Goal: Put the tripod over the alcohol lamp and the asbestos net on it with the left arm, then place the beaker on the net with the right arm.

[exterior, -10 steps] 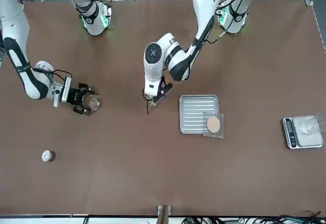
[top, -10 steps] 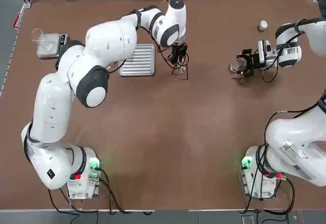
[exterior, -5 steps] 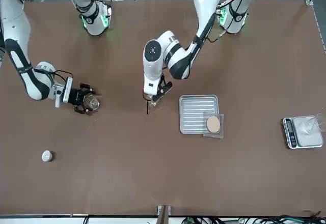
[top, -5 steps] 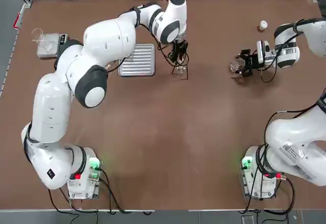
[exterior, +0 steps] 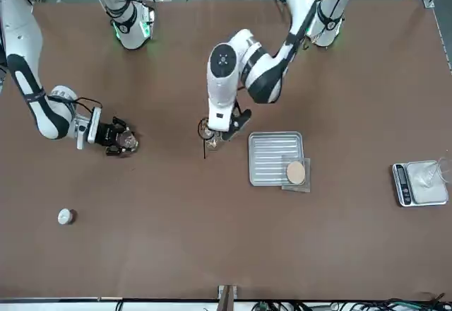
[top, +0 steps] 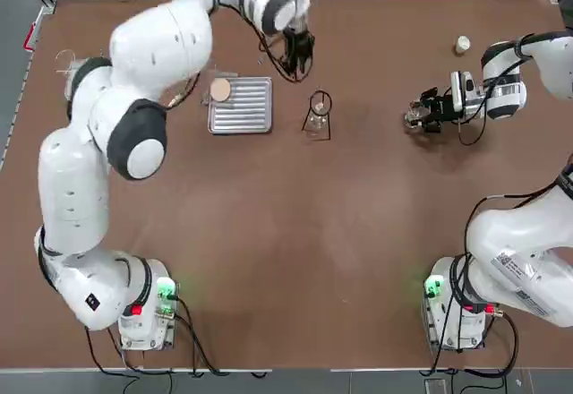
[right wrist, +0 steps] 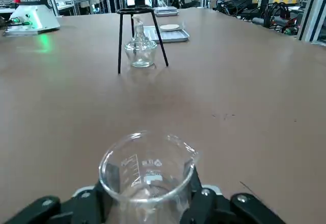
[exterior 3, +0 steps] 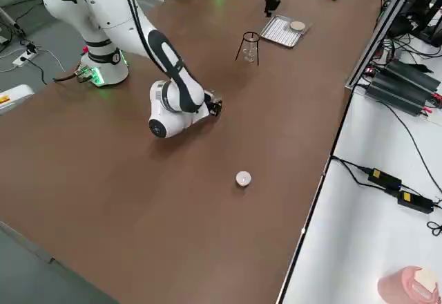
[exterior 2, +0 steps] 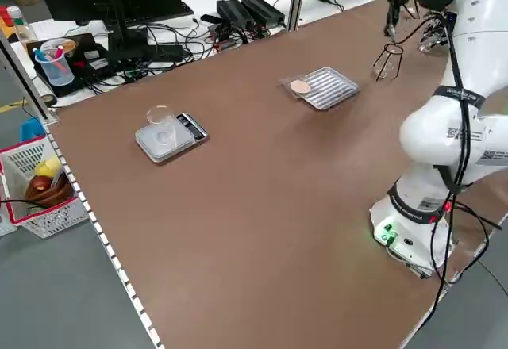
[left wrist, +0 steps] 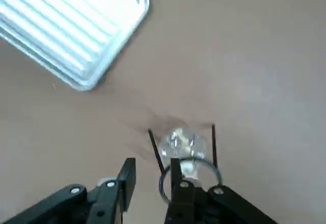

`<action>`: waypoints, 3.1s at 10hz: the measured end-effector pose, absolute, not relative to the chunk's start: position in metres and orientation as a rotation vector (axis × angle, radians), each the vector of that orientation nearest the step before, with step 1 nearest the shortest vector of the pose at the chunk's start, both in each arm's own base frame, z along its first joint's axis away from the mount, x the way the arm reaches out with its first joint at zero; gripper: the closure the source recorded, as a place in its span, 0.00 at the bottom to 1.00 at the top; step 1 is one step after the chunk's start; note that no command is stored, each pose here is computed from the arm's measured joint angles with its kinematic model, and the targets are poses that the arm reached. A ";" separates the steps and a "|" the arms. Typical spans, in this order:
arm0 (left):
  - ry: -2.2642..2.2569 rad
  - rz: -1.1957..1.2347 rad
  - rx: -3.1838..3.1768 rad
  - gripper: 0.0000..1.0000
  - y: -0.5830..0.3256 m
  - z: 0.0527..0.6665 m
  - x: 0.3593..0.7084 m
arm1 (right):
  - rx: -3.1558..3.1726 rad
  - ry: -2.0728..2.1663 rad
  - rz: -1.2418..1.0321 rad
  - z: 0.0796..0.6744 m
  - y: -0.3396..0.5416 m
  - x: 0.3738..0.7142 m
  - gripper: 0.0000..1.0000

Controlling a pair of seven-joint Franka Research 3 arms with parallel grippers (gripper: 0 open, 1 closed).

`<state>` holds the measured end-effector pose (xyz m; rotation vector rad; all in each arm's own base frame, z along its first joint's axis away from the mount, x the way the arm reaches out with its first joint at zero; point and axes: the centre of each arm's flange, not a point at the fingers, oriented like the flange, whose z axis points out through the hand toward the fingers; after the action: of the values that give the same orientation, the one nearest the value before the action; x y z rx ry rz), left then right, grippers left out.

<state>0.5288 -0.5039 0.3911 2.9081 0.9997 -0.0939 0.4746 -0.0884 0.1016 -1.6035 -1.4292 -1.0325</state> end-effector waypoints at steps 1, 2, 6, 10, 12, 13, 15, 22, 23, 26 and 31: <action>0.987 -0.090 2.915 0.64 -0.469 0.404 0.554 | -1.604 -1.429 -1.033 0.102 -0.088 0.475 0.41; 0.965 -0.093 2.921 0.64 -0.433 0.410 0.578 | -1.604 -1.429 -1.033 0.102 -0.089 0.475 0.41; 0.557 -0.192 2.992 0.62 -0.295 0.401 0.648 | -1.612 -1.431 -1.038 0.103 -0.091 0.479 0.41; 0.247 -0.218 2.948 0.59 -0.167 0.380 0.687 | -1.622 -1.435 -1.042 0.105 -0.096 0.482 0.41; 0.123 -0.214 2.874 0.55 -0.122 0.353 0.700 | -1.630 -1.441 -1.040 0.104 -0.100 0.483 0.41; 0.078 -0.223 2.831 0.52 -0.108 0.337 0.703 | -1.629 -1.445 -1.038 0.105 -0.100 0.484 0.41; -0.004 -0.242 2.722 0.50 -0.086 0.298 0.707 | -1.627 -1.452 -1.036 0.105 -0.099 0.486 0.41; -0.157 -0.227 2.446 0.51 -0.016 0.196 0.699 | -1.630 -1.455 -1.034 0.106 -0.098 0.489 0.41; -0.160 -0.219 2.410 0.52 -0.019 0.188 0.698 | -1.631 -1.454 -1.034 0.106 -0.099 0.489 0.41; -0.224 -0.149 2.310 0.53 -0.030 0.182 0.698 | -1.637 -1.448 -1.031 0.108 -0.099 0.492 0.41; -0.236 -0.156 2.303 0.52 -0.035 0.158 0.694 | -1.639 -1.450 -1.029 0.108 -0.099 0.494 0.41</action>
<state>0.6944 -0.0354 0.1577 2.3033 -0.2357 -0.1564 0.4936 -0.0987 0.1085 -1.6392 -1.4500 -1.0287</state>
